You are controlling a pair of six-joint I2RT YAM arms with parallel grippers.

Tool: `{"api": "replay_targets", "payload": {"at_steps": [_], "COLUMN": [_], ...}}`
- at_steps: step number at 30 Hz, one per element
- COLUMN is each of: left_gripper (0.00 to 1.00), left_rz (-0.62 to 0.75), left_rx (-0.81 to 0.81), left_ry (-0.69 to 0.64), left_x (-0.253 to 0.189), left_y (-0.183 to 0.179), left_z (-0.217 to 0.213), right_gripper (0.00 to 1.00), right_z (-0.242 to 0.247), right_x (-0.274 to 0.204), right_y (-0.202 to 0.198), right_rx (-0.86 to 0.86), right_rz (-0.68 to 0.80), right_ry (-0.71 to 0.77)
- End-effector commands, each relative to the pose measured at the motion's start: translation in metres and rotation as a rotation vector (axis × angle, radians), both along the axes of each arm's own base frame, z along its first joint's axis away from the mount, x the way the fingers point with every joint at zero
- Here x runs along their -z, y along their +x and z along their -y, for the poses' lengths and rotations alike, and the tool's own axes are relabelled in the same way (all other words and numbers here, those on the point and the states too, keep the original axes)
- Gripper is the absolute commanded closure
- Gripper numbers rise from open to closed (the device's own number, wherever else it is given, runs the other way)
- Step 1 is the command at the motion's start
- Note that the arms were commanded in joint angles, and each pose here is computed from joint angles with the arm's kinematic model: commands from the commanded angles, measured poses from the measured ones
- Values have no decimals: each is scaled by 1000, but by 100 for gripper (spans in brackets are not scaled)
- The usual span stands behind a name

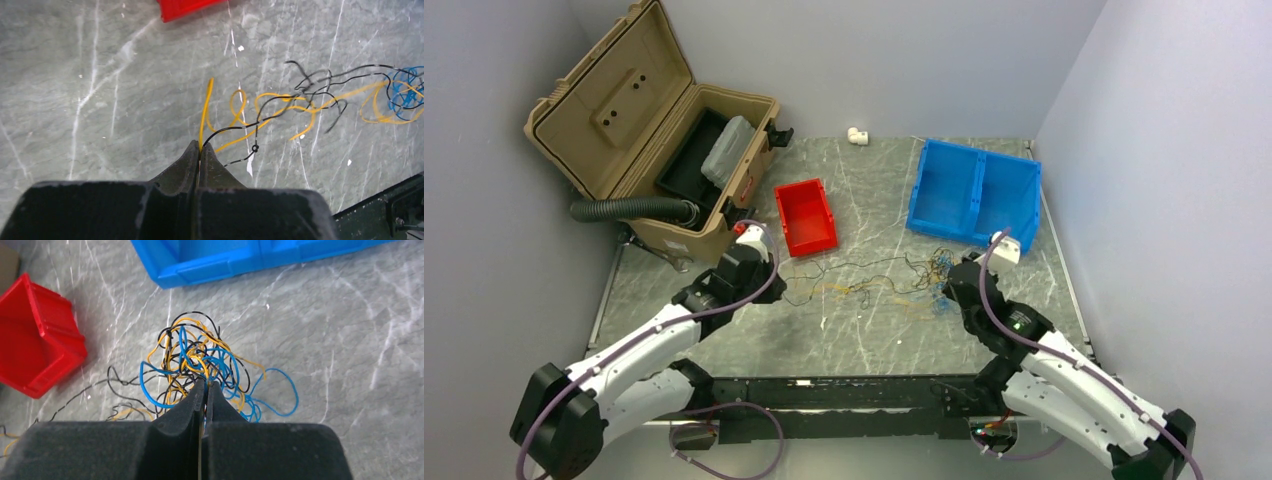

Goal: Untangle the cables
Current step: Untie the cable.

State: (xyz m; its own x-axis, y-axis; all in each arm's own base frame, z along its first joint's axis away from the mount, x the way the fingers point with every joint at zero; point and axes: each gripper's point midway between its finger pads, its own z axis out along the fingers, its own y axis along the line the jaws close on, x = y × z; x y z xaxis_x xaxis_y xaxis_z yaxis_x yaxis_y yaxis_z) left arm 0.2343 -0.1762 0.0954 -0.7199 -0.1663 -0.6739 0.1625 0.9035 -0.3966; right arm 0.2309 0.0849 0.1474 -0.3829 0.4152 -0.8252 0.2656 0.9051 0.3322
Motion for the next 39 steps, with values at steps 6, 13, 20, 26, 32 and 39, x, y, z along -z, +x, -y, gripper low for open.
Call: {"api": "replay_targets", "payload": {"at_steps": [6,13,20,26,32,39], "left_gripper": [100,65,30,30,32,34], "left_rz": [35,48,116,186,147,89], "left_rx": [123,212,379,521,625,672], "left_ry": [-37,-84,-144,-130,-157,-182], "left_x": [-8,-13,-36,-65,-66,-61], "left_y": [-5,-8,-14,-15,-4,4], "left_z": [14,30,60,108,167,216], "right_gripper": [100,56,33,41,43,37], "right_z": [-9,-58,-54,-18,-5,-6], "right_x": [0,-12,1,33,44,58], "right_y": [1,3,2,-2,-3,1], "right_rx": [-107,-384,-348,-149,-96,-123], "right_rz": [-30,22,-62,-218,-218,-255], "right_ry": [-45,10,-17,-76,-6,47]}}
